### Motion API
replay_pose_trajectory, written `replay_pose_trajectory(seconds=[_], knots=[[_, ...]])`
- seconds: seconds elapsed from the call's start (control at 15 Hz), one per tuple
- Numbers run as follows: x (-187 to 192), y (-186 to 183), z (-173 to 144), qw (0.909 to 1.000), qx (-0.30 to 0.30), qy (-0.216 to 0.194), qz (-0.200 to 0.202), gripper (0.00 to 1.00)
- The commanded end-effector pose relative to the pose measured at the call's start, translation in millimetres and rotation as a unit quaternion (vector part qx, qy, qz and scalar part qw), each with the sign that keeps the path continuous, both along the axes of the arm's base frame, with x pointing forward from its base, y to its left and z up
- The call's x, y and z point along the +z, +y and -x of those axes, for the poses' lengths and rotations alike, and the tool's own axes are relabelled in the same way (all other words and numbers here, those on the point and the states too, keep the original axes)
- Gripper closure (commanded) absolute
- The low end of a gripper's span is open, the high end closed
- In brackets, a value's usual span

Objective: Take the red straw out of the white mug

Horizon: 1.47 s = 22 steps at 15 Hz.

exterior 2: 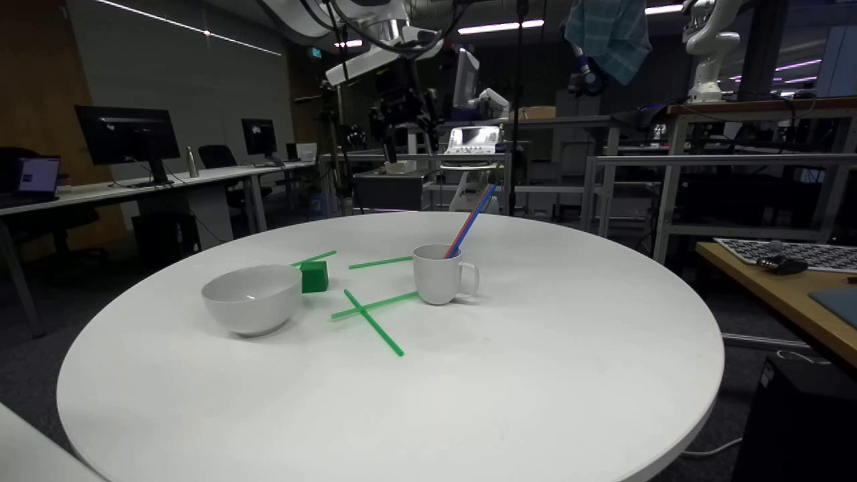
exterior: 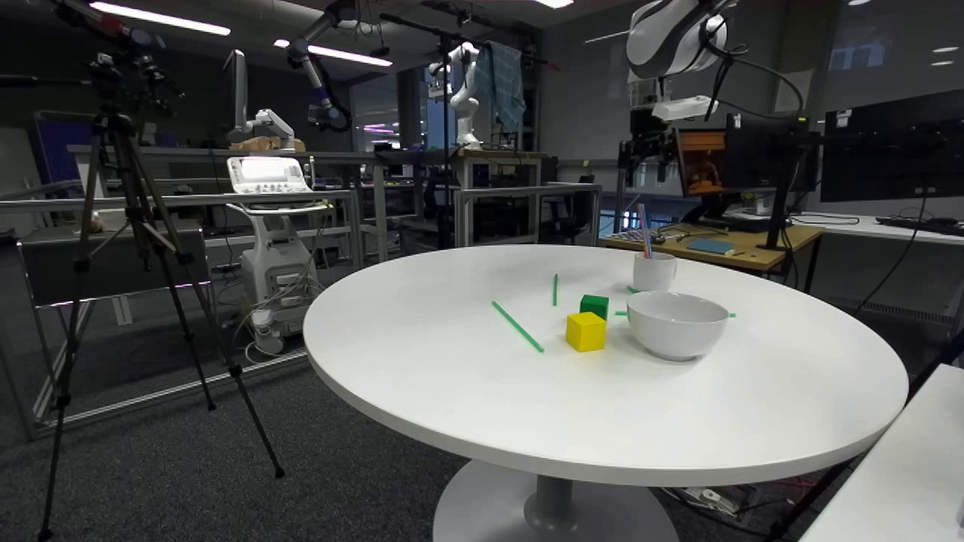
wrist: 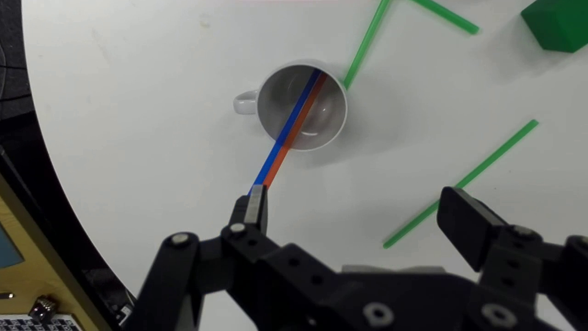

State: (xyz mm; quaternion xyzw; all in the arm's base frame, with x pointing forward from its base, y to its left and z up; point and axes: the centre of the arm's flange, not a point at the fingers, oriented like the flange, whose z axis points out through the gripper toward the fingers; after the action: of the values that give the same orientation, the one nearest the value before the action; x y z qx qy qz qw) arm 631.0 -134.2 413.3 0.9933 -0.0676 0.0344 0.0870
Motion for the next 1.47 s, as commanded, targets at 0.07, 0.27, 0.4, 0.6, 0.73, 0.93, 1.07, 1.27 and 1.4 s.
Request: replay_pose_trajectory(seconds=[0.07,0.27,0.4,0.6,0.73,0.93,1.07,1.27,1.4], knots=[[9.6,-27.9,-42.6,0.9987,0.011,-0.011,-0.048,0.0],[5.7,-38.6,-51.2,0.9967,0.019,-0.011,-0.078,0.0],[-2.4,-44.9,-52.7,0.9956,0.023,0.0,-0.091,0.0],[-19.1,-54.6,-49.3,0.9952,0.019,0.024,-0.093,0.0],[-31.3,-61.6,-44.8,0.9947,0.012,0.036,-0.095,0.0],[-50.5,-71.7,-35.3,0.9939,0.001,0.056,-0.095,0.0],[-61.7,-77.4,-29.8,0.9931,-0.004,0.067,-0.096,0.0],[-72.0,-82.0,-27.0,0.9933,-0.004,0.08,-0.083,0.0],[-73.8,-82.2,-28.6,0.9944,0.003,0.087,-0.06,0.0]])
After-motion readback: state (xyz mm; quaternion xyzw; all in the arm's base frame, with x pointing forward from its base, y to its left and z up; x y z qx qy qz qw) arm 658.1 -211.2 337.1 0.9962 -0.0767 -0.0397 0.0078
